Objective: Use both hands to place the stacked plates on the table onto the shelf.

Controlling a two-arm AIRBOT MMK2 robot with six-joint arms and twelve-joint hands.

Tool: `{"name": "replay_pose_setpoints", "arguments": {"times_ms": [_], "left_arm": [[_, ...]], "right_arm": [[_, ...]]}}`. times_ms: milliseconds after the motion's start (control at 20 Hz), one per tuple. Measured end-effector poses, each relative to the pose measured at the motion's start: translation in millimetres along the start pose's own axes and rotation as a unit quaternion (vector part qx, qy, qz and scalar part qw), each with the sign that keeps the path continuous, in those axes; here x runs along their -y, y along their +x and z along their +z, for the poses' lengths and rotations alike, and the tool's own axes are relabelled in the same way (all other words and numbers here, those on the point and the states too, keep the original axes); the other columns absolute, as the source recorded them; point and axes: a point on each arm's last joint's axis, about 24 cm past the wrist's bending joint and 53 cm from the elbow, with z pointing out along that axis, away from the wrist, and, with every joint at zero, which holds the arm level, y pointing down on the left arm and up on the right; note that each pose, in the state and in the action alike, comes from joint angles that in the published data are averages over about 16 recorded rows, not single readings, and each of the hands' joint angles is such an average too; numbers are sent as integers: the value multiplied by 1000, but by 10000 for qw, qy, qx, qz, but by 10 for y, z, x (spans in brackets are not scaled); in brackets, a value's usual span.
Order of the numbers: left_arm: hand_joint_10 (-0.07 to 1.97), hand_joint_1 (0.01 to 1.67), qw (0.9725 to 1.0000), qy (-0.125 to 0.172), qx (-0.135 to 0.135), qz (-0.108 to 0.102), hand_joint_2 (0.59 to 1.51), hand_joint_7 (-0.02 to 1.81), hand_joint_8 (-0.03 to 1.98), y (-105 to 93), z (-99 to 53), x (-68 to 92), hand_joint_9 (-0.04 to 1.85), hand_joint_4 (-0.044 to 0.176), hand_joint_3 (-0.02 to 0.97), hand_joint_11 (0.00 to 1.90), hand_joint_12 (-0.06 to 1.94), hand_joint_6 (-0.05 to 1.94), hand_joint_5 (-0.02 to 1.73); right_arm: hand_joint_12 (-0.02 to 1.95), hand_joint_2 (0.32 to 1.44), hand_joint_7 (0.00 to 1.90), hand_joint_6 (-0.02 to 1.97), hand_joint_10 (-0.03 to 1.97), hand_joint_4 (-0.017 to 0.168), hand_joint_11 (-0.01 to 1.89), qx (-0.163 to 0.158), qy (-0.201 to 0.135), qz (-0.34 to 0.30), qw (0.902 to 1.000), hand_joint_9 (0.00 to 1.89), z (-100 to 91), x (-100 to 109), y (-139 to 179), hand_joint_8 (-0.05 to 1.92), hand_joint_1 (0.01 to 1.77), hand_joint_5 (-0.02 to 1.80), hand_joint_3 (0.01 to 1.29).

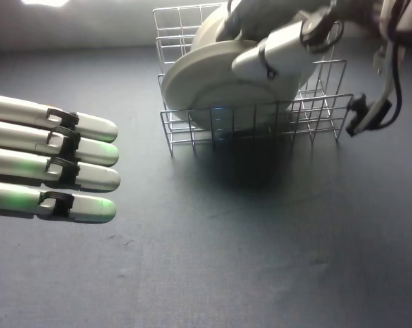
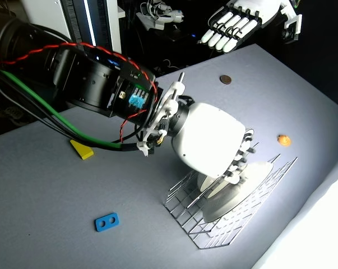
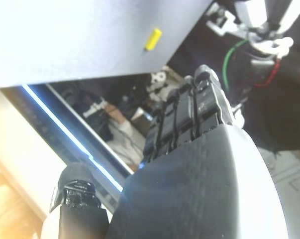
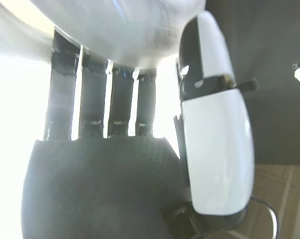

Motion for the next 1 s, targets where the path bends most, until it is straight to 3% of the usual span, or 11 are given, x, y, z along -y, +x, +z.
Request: {"name": "replay_pose_setpoints", "arguments": {"times_ms": [100,550,650,750,1000], "left_arm": [[-10,20,10000,17,6,5,1121,19,10,-4,2,10,19,5,16,16,-9,18,18],[14,20,10000,41,6,29,1122,83,22,-4,-4,23,79,5,16,47,52,28,73],[132,20,10000,48,3,33,1131,163,126,-3,-3,27,151,5,16,100,235,127,135],[363,23,10000,54,-2,38,1145,281,349,-1,-3,31,256,4,16,199,470,347,240],[963,190,10000,65,-11,51,1196,800,941,4,0,38,781,28,11,730,1070,937,719]], "right_arm": [[1139,1064,989,73,119,-3,583,49,-112,-110,9999,958,-44,-105,-62,26,1048,839,12],[1211,1076,973,83,145,-3,525,242,-609,-846,9943,943,-472,-557,-249,62,940,843,12],[1297,1071,955,210,323,-3,562,229,-659,-1029,9922,931,-587,-602,-232,206,883,826,12],[1391,1068,971,429,547,-2,668,189,-674,-1204,9903,964,-701,-620,-195,428,813,840,12],[1615,1117,1104,1000,1122,17,1036,-73,-573,-1656,9845,1132,-948,-549,-9,1013,640,984,12]]}}
